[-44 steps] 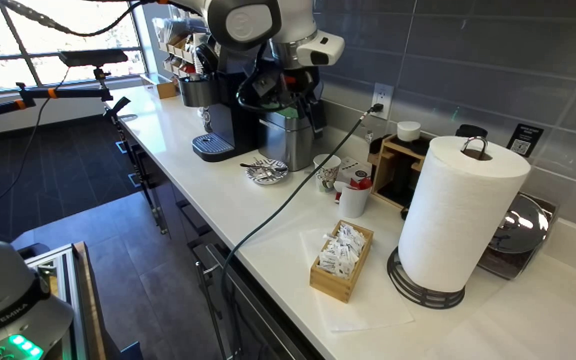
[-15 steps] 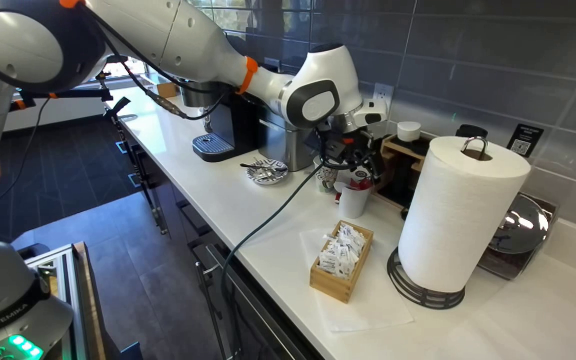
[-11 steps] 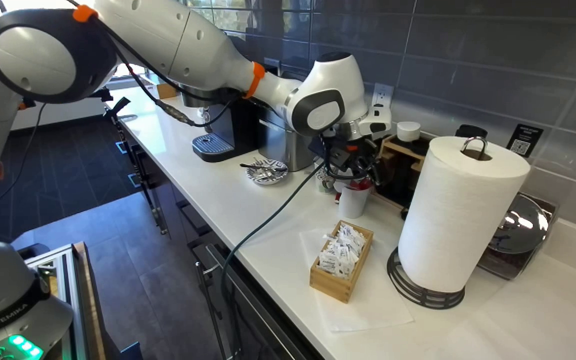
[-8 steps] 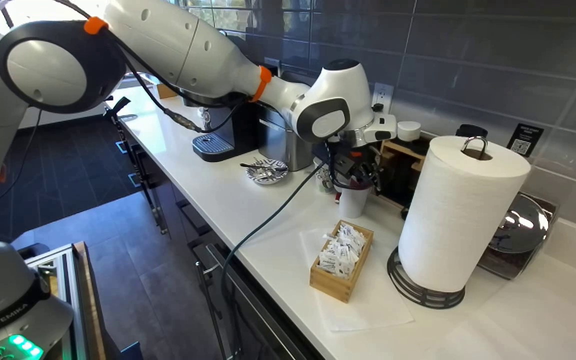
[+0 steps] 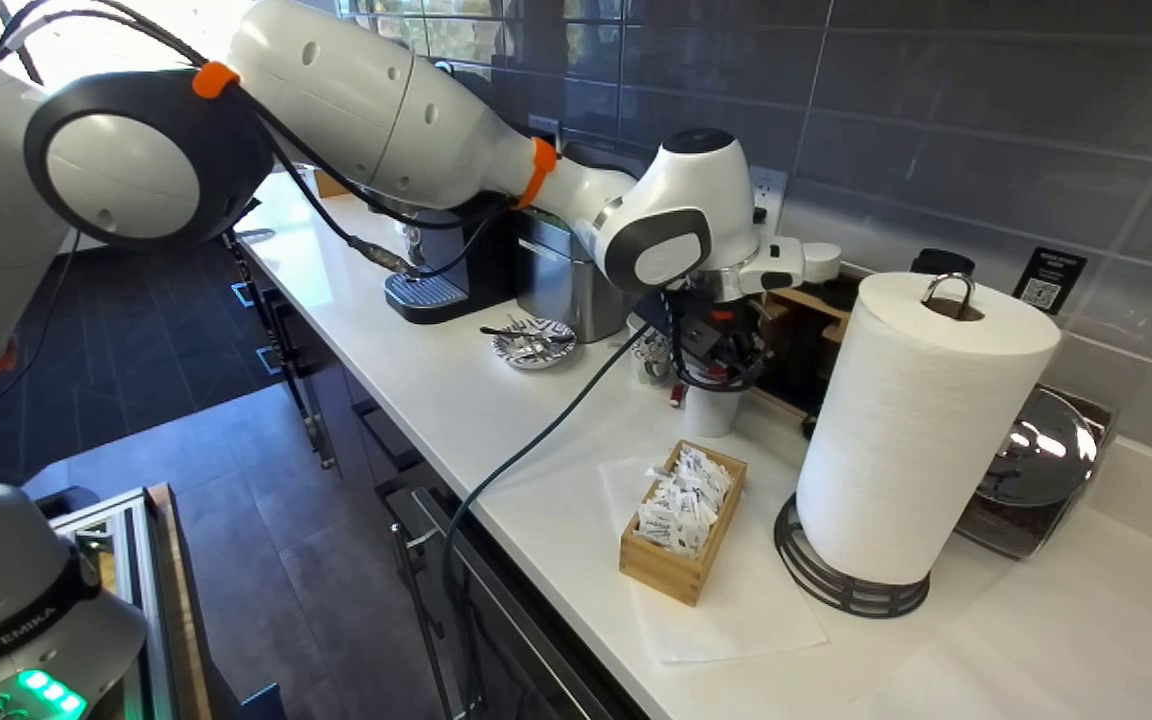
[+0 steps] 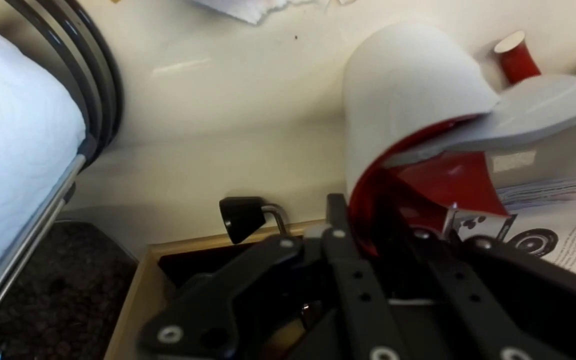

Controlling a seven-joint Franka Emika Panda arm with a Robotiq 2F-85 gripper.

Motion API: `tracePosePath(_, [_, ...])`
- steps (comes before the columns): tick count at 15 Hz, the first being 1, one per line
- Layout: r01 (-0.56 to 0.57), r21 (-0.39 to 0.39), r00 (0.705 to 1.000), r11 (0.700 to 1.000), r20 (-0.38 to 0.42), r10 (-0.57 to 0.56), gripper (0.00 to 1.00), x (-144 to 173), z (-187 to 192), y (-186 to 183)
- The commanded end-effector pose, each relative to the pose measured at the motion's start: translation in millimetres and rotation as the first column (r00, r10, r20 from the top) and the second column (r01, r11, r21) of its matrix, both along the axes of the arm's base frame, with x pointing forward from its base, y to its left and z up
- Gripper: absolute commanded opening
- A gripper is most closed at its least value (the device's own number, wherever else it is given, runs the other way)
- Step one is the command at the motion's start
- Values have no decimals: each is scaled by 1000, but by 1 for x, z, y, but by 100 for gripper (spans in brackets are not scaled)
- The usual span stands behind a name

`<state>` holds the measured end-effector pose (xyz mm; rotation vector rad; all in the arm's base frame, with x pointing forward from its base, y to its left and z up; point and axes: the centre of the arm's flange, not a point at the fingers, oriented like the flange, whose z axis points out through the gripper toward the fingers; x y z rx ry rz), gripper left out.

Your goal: Move the broken mug to the left

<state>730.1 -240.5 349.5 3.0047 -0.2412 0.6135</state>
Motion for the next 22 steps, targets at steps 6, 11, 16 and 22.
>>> tracePosePath(6, [-71,84,994,994,-77,78,2,-4,11,-4])
tracePosePath(11, [-53,162,991,985,-110,71,2,-13,9,-19])
tracePosePath(16, [-29,290,996,957,-72,52,2,-30,5,-40])
tracePosePath(22, [19,351,1000,936,-23,-12,2,-57,14,-66])
